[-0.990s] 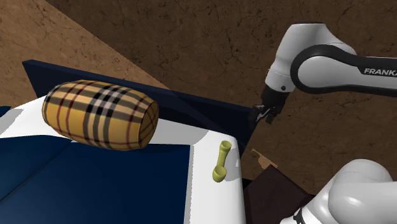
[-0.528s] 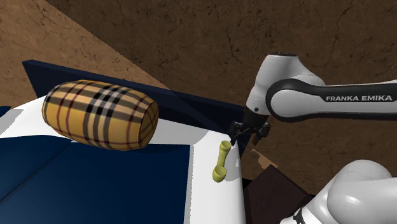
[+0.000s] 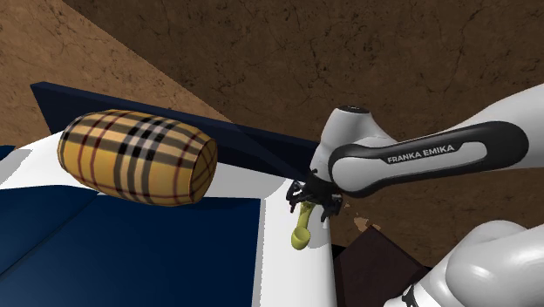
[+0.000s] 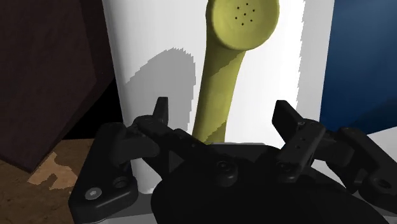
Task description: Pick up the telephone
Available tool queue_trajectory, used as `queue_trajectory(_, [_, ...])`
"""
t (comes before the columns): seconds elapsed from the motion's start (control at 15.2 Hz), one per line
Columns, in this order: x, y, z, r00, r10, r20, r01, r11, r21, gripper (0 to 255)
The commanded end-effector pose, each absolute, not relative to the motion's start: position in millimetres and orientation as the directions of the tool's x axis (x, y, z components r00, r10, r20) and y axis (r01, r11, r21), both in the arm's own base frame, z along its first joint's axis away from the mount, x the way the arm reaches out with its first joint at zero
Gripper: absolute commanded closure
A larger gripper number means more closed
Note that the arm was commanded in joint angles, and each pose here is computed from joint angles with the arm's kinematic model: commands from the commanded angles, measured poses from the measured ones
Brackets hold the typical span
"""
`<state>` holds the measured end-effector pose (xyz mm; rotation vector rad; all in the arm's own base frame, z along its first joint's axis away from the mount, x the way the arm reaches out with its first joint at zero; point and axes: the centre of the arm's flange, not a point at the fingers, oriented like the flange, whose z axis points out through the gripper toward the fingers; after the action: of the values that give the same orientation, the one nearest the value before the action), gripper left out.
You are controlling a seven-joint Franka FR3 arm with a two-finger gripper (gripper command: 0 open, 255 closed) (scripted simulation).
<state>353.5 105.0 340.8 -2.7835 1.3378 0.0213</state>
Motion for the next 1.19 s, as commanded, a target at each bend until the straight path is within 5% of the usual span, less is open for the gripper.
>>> queue_trajectory(0.0, [356.1, 106.0, 330.2, 0.606, -0.794, -0.038, -0.795, -0.605, -0.046, 0])
queue_trajectory(0.46, [356.1, 106.0, 300.7, 0.606, -0.794, -0.038, -0.795, -0.605, -0.046, 0])
queue_trajectory(0.53, [356.4, 106.0, 301.1, 0.606, -0.794, -0.038, -0.795, -0.605, -0.046, 255])
queue_trajectory(1.12, [356.1, 106.0, 300.7, 0.606, -0.794, -0.038, -0.795, -0.605, -0.046, 255])
